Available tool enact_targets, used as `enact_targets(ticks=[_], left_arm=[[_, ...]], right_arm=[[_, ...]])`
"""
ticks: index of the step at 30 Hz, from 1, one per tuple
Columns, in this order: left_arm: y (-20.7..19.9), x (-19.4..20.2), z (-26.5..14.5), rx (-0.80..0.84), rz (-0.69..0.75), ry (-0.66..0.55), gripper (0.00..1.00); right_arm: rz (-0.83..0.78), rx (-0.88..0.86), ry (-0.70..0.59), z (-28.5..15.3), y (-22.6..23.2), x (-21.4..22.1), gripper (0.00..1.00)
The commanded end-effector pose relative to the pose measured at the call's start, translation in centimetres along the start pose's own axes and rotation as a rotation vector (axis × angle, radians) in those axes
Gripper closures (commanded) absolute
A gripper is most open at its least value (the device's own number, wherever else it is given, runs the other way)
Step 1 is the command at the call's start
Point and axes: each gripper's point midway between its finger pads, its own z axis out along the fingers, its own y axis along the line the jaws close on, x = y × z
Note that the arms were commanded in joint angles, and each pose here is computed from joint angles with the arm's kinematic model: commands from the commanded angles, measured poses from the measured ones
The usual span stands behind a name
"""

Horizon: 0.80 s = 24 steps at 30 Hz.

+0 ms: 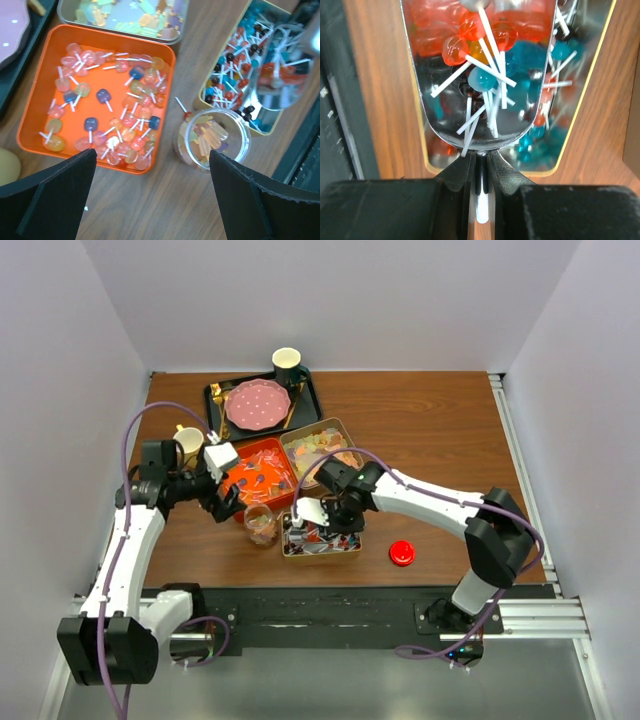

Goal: Pack the candies
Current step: Scoop the fake candies from the storage box, then place the fake candies in the packing bottle.

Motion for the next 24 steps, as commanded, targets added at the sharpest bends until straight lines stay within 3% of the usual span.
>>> enact_targets(ticks=[1, 5, 14, 24], left_arm=[[2.2, -1.9, -0.7, -0.115, -0.046, -0.071, 0.0], [3.2, -1.2, -1.0, -0.195, -0.103, -0.089, 0.0], [4.0, -0.9, -2.2, -0.319, -0.18, -0.129, 0.01], [5.2, -0.9, -3.5, -0.433, -0.186, -0.142, 0.01]], right_arm=[[-0.085, 0.027, -0.037, -5.1, -0.8, -2.2, 1.0], [-0.131, 0.049, 0.008, -8.2, -2.8, -3.5, 1.0], [-0.166, 0.074, 0.123, -10.9, -6.3, -5.4, 1.0], [-0.277, 0.086, 0.327, -10.7, -7.9, -5.3, 1.0]])
